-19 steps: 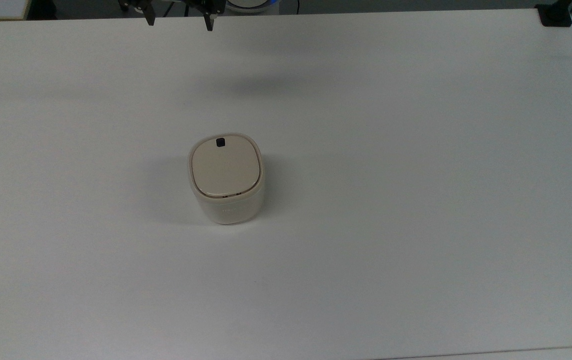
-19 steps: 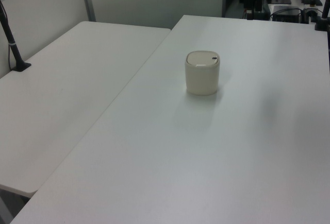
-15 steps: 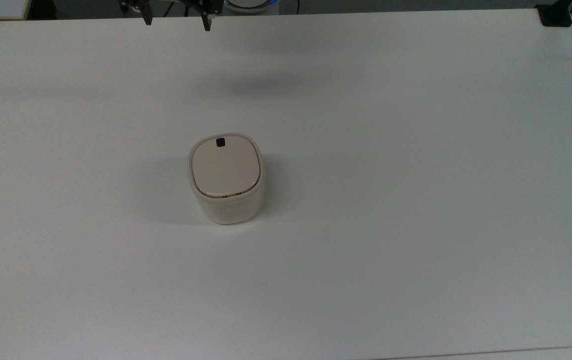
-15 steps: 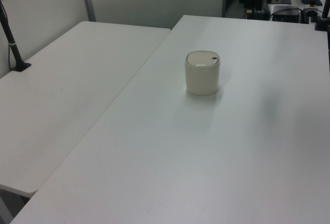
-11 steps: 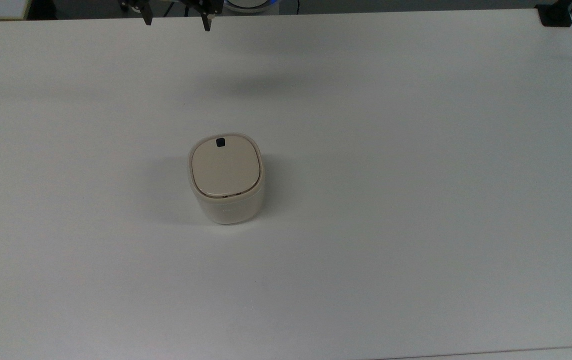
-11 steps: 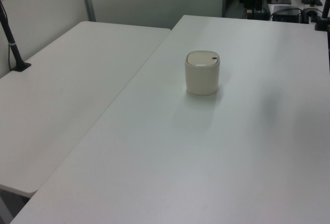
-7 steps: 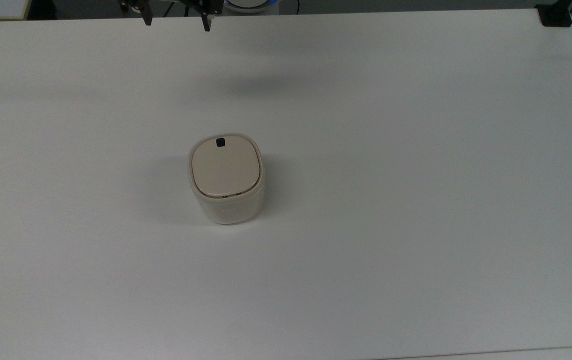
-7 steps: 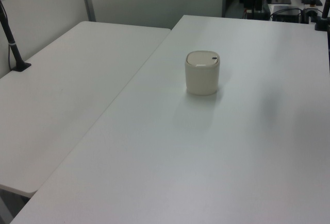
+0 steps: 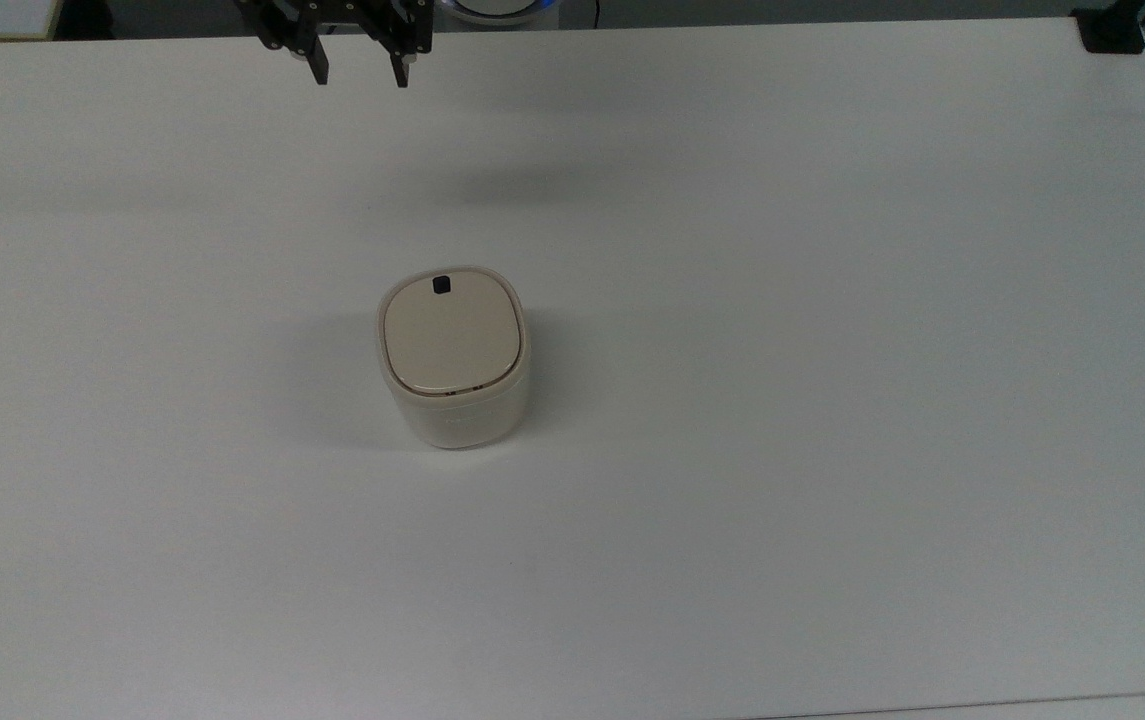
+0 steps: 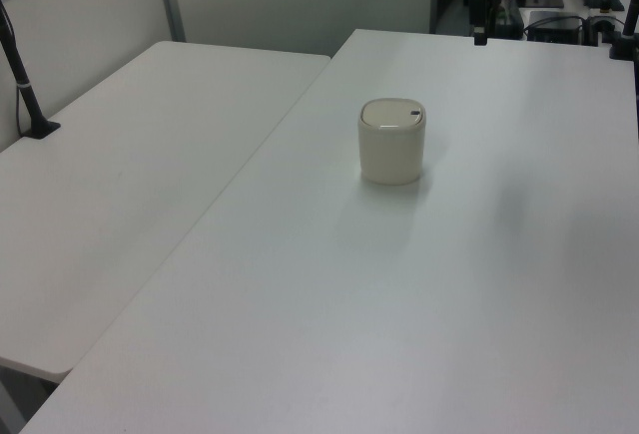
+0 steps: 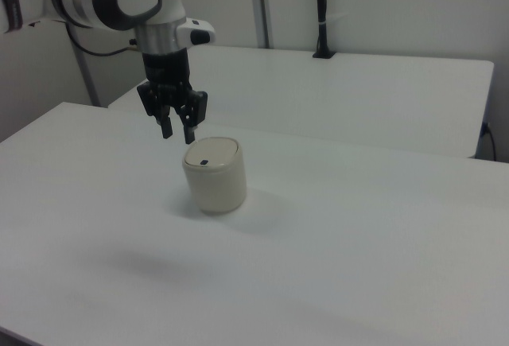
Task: Open the trash bin
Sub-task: 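Lower the gripper onto the dark slot on the bin lid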
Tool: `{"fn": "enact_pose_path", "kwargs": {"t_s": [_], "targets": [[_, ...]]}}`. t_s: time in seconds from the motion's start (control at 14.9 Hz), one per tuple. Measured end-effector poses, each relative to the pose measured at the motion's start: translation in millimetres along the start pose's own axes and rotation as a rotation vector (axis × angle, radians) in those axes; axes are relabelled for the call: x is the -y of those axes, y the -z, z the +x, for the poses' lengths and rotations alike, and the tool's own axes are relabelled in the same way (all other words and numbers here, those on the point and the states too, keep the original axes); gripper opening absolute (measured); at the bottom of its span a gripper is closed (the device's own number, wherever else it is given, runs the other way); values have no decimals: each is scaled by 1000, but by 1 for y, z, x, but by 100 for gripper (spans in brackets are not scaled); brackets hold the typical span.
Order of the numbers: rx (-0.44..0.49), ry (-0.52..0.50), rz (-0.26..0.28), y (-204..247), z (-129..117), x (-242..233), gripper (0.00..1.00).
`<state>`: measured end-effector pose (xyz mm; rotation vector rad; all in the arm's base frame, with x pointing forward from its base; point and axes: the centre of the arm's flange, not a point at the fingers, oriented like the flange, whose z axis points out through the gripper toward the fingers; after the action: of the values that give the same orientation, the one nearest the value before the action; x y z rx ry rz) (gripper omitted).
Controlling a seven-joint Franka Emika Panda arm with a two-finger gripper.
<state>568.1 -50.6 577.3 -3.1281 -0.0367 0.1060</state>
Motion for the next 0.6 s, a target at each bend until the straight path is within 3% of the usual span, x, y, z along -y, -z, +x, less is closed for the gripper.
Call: {"fn": "enact_pose_path", "kwargs": {"t_s": [0.13, 0.27, 0.34, 0.6], "targets": [[-28, 38, 45, -12, 14, 6, 25], [-81, 49, 62, -23, 31, 9, 7], [-113, 51, 68, -31, 42, 12, 1], [-200, 66, 65, -54, 72, 21, 1]]}}
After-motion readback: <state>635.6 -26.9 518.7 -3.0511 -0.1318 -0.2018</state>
